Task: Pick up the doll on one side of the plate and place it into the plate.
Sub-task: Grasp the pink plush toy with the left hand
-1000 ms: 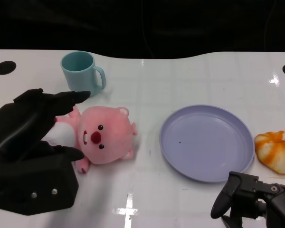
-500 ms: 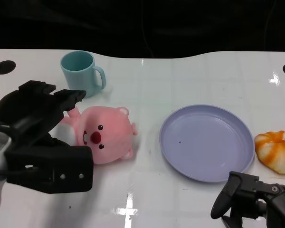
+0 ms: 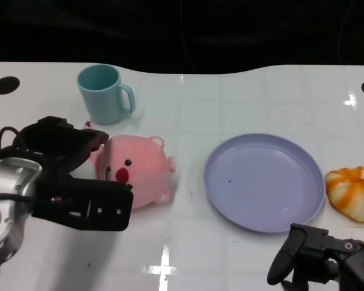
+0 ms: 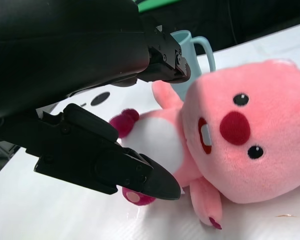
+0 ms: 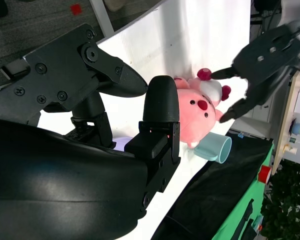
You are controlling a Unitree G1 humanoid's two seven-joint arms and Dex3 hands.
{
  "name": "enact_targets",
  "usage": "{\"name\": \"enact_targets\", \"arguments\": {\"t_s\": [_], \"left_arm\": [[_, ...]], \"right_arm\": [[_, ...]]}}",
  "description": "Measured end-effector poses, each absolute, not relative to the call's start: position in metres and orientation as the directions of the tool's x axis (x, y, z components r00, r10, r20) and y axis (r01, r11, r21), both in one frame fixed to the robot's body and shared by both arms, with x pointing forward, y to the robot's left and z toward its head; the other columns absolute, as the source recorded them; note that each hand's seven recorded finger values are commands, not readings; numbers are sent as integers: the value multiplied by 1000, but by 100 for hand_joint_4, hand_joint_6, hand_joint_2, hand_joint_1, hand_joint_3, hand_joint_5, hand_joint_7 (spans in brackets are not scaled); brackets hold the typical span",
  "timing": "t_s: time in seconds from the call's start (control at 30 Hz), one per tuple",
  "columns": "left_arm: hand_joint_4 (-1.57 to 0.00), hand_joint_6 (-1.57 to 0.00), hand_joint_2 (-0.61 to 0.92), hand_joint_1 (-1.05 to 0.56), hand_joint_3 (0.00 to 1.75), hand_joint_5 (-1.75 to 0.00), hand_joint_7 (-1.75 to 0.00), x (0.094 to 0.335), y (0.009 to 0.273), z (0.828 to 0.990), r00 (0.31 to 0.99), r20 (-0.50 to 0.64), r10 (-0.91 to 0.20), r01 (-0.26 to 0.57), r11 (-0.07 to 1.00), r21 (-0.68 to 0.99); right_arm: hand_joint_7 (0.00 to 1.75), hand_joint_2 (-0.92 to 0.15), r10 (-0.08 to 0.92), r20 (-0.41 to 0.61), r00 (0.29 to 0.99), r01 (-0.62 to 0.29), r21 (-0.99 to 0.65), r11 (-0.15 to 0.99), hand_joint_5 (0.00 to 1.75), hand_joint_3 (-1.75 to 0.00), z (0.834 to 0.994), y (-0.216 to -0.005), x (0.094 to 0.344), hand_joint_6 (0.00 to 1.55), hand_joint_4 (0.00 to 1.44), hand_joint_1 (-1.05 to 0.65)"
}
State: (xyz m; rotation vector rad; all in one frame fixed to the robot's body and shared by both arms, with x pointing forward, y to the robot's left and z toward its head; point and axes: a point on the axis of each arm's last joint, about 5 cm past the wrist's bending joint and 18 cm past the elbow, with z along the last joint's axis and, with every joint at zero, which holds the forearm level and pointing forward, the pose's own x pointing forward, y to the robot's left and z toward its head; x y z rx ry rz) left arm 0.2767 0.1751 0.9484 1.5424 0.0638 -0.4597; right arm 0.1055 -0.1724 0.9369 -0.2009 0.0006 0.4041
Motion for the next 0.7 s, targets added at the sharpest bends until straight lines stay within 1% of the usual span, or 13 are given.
{"name": "enact_targets", "arguments": {"t_s": [0.13, 0.23, 0.43, 0.7], "left_arm": [[-3, -24, 92, -73, 2, -28, 0, 284, 169, 943, 909, -344, -234, 340, -60, 939], [-3, -23, 92, -74, 3, -26, 0, 290, 166, 938, 901, -374, -218, 367, -72, 927], [-7, -24, 92, -72, 1, -22, 0, 304, 158, 927, 894, -410, -181, 402, -82, 912], [-11, -25, 92, -69, 2, -17, -1, 316, 149, 914, 882, -451, -138, 441, -99, 892]], "right_arm": [[140, -52, 391, -42, 920, -391, -194, 900, 172, -109, 937, -172, 105, 61, 67, -23], [140, -52, 393, -38, 919, -392, -195, 899, 172, -110, 938, -171, 104, 61, 67, -23], [140, -52, 395, -27, 918, -392, -198, 898, 172, -111, 940, -170, 103, 61, 68, -23], [140, -51, 393, -28, 919, -390, -197, 899, 173, -112, 941, -170, 101, 61, 67, -22]]}}
